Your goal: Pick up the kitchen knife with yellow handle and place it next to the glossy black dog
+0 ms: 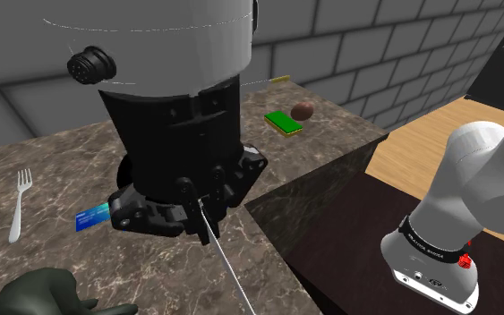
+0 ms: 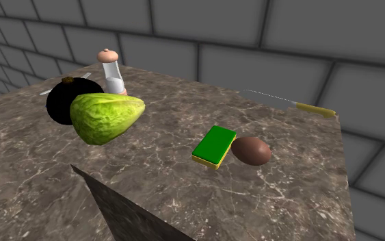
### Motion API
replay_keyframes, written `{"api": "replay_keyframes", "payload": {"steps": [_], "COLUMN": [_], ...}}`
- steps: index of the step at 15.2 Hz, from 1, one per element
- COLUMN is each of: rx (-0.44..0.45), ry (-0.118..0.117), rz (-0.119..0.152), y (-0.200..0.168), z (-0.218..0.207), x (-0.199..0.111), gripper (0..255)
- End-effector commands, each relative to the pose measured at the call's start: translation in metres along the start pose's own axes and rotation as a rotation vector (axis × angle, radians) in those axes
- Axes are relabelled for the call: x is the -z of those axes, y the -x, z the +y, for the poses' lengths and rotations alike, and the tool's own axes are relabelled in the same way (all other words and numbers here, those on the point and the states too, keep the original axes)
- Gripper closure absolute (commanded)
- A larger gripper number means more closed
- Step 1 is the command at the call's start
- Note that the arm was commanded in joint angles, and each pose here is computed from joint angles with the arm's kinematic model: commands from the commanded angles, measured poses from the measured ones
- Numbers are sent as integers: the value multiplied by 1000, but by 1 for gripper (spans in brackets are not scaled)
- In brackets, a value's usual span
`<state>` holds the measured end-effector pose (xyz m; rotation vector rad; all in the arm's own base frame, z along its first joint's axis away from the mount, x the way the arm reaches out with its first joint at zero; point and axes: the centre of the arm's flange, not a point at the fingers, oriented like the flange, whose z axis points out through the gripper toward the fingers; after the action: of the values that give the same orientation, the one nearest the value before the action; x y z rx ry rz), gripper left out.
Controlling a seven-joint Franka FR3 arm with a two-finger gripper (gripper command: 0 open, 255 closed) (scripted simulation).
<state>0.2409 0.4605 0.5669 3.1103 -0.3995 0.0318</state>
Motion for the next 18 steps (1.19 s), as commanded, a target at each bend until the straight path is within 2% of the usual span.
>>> {"api": "replay_keyframes", "payload": {"steps": [1, 18], "rx": [0, 0], "ry": [0, 0], "rz": [0, 0], "y": [1, 3], "z": [0, 0], "x": [-11, -101], "gripper": [255, 255]}}
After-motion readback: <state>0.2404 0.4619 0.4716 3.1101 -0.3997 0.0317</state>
